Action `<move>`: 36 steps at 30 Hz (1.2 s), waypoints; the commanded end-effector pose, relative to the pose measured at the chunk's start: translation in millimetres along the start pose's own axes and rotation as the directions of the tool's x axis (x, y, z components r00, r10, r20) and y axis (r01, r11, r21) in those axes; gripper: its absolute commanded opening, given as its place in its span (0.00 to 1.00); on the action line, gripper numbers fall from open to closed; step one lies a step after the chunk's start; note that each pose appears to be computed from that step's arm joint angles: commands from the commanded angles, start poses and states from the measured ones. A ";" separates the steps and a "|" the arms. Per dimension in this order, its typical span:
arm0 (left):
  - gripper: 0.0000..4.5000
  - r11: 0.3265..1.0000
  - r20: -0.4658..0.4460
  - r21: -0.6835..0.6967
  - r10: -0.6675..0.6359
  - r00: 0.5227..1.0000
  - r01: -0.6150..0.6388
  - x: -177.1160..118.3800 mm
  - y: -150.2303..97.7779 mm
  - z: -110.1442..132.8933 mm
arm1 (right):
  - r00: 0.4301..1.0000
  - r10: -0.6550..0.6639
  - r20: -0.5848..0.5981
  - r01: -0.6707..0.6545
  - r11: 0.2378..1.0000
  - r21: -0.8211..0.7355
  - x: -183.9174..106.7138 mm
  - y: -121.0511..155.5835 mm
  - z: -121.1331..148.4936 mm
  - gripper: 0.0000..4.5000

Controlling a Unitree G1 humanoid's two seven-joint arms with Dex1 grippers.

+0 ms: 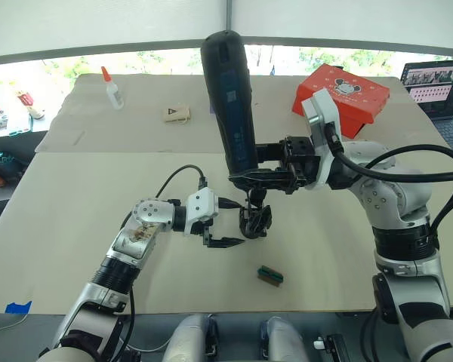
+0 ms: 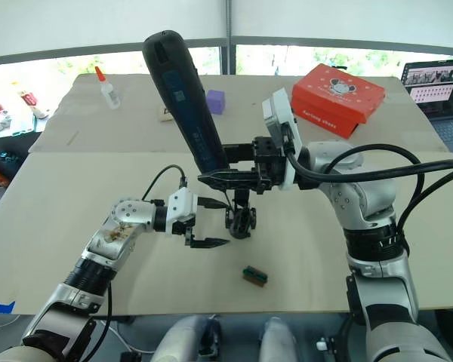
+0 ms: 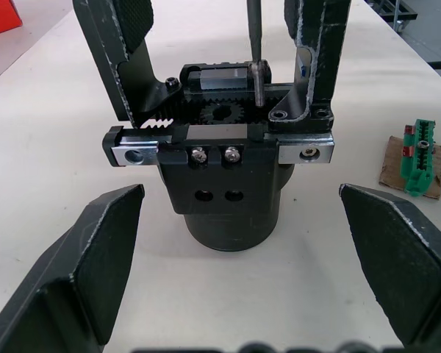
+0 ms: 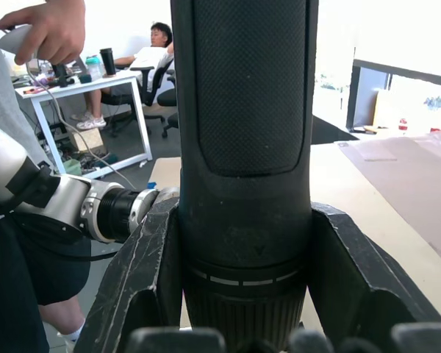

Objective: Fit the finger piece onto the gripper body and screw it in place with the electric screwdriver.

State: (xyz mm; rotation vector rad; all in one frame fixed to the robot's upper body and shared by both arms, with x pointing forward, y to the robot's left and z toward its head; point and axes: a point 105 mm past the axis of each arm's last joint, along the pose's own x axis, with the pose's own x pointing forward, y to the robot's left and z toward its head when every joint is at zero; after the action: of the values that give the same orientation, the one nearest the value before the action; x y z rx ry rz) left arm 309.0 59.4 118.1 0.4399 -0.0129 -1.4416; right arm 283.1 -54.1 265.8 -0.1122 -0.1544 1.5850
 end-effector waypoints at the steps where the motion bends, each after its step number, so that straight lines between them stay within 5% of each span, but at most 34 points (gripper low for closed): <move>1: 1.00 0.999 0.019 0.041 -0.010 1.000 0.009 2.6 -0.7 8.4 | 0.999 0.009 0.042 -0.006 0.998 -0.070 -3.6 4.9 19.0 0.43; 36: 1.00 0.999 0.018 0.046 -0.009 1.000 0.008 2.5 -0.7 9.8 | 1.000 0.010 0.017 -0.008 0.998 -0.064 -3.4 5.9 10.0 0.43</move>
State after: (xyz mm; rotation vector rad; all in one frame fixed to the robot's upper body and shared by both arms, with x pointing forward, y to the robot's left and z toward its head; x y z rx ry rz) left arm 308.9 58.8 118.0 0.4392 -0.0137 -1.4422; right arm 283.7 -56.8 258.8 -0.1073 -0.1297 1.5764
